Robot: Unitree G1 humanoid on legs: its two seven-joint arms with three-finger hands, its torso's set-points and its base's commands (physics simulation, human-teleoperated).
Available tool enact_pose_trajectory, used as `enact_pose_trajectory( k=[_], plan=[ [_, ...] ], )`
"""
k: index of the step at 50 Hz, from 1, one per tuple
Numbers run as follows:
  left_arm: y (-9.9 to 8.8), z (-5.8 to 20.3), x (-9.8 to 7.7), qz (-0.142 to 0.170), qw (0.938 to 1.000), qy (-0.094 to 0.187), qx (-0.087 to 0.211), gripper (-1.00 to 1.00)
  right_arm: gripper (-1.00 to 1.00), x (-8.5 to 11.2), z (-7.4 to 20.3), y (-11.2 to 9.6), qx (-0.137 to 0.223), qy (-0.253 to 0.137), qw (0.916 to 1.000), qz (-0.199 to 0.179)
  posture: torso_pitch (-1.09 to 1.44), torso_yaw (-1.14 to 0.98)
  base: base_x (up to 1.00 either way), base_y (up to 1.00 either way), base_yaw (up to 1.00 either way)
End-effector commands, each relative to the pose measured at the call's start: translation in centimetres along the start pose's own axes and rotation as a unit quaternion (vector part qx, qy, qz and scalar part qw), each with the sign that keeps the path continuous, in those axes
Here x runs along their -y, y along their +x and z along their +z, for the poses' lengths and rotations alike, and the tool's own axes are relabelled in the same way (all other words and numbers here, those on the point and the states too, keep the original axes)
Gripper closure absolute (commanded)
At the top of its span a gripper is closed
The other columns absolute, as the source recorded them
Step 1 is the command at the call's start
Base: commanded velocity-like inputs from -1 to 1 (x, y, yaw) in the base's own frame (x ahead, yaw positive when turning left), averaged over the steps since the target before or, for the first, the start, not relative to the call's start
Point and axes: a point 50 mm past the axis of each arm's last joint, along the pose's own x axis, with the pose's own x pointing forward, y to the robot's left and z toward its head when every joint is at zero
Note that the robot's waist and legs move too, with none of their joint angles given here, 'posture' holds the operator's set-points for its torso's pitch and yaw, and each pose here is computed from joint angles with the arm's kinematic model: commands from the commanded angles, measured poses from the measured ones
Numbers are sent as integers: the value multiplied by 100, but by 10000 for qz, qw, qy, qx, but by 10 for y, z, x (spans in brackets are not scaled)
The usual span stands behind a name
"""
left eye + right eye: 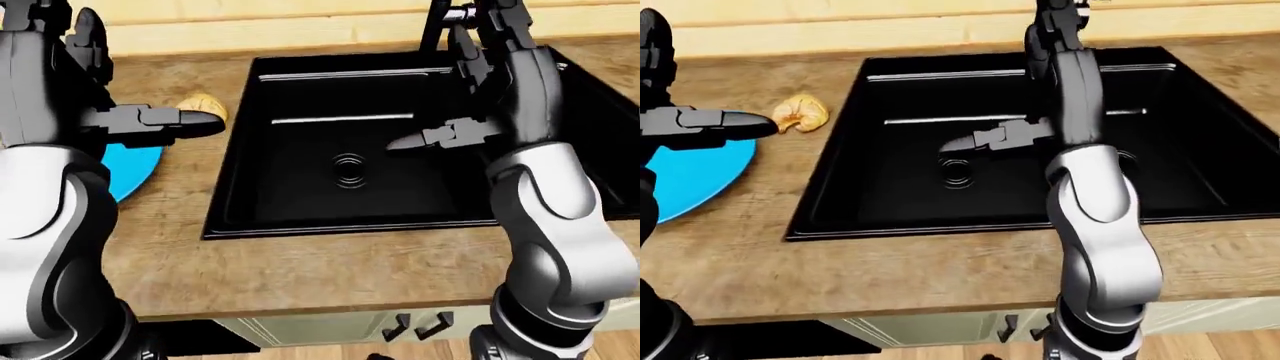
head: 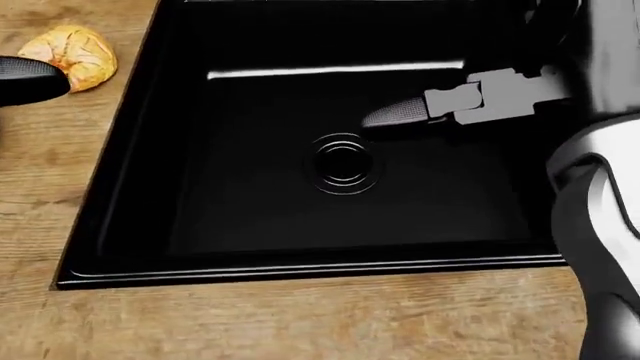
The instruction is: Place the pastries on the plates.
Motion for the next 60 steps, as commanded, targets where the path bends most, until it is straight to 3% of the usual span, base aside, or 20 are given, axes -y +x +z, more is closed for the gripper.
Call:
enact_pose_trajectory(
  k=[1,29,60],
  plan=[
    [0,15,-3,62,9992,16,401,-100,-100,1,15,0,394,-37,9992,-53,25,0,0,45,0],
    [-2,11,-3,65,9992,57,387,-100,-100,-2,11,2,373,-44,9993,-43,25,0,0,73,0],
    [0,10,1,-7,9992,103,379,-100,-100,-1,9,-2,380,-6,9993,-69,25,0,0,3,0]
  ],
)
